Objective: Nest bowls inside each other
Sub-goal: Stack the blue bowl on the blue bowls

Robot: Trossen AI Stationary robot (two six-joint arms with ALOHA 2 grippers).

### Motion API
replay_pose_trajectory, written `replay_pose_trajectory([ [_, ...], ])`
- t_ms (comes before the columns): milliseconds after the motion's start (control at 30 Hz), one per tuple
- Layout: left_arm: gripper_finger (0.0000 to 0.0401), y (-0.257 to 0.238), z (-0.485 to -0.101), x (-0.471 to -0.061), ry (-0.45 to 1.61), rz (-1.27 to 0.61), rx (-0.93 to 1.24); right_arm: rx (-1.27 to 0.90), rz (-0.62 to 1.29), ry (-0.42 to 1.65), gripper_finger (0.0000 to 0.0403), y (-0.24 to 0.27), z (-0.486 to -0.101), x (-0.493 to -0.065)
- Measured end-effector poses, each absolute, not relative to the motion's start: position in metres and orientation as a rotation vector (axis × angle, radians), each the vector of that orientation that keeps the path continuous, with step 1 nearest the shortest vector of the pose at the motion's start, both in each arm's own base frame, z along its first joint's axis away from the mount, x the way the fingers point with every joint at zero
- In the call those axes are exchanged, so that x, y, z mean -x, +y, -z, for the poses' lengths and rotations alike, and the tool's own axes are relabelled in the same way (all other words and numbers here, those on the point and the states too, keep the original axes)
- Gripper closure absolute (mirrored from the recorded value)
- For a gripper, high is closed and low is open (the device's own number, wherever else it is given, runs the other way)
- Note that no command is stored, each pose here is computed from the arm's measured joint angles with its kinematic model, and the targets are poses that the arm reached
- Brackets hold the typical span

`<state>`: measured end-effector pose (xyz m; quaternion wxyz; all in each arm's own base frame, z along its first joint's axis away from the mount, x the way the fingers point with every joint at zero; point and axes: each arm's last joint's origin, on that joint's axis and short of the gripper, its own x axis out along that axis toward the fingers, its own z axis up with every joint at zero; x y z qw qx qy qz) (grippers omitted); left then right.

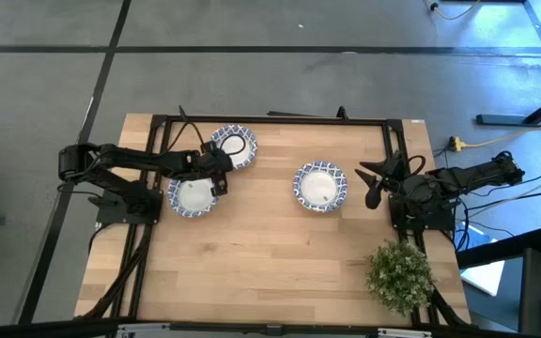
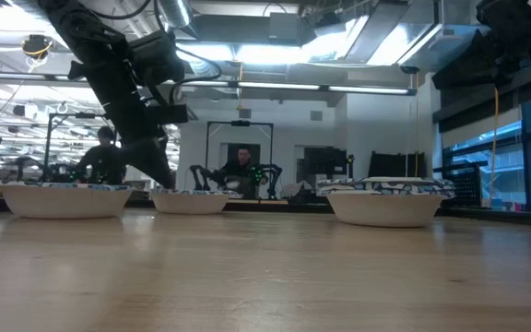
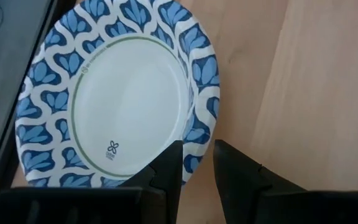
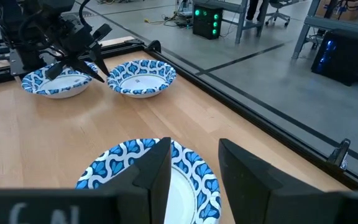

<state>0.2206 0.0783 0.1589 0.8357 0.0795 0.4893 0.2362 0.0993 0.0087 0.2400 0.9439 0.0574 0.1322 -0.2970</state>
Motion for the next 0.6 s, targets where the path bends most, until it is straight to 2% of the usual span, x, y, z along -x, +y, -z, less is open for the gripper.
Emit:
replay_pose_trajectory([
  [600,0.0316,0.0803,-0.1569,-0.2173,1.073,-0.52,-0.171,-0.111,0.606,0.274,0.0267,0.0086,-0.2397,-0.0991],
])
